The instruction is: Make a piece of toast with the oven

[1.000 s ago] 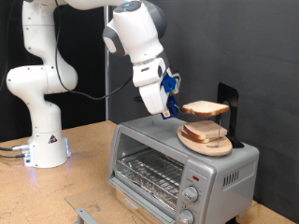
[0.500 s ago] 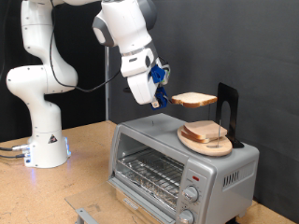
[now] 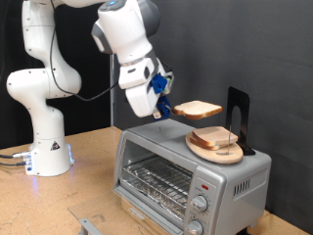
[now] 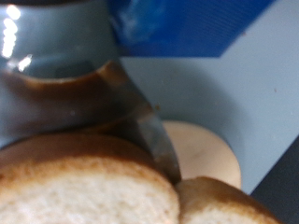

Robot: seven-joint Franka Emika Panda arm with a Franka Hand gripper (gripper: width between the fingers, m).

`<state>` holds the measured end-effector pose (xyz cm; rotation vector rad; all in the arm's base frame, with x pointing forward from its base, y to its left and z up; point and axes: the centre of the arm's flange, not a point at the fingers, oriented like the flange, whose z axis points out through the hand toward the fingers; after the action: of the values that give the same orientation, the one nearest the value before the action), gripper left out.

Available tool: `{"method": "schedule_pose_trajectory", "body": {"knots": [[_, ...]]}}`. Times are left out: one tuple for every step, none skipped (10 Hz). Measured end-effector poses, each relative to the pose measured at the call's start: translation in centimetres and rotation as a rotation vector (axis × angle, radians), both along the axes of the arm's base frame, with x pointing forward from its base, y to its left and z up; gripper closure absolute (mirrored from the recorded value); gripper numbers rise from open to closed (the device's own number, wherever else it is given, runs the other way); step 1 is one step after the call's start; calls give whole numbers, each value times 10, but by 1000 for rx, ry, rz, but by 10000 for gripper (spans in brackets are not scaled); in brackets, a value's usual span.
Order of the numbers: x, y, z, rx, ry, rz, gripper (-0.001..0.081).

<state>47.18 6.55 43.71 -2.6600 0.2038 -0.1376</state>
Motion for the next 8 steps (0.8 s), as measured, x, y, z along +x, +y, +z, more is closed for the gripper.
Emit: {"method": "schedule_pose_trajectory", "body": {"knots": [[-7,-12,-2,10,-10,-2,403],[-16,-24,-3,12,-23,0,403],[-24,-35,-3,11,-35,5,403],[-33,-45,-4,3,-38,15,403],[-42,-54,-6,-4,-35,24,403],[-52,-63,-9,-9,-24,31,403],[-62,-73,-13,-11,-3,40,403],[-70,-81,-19,-9,15,42,403]]}}
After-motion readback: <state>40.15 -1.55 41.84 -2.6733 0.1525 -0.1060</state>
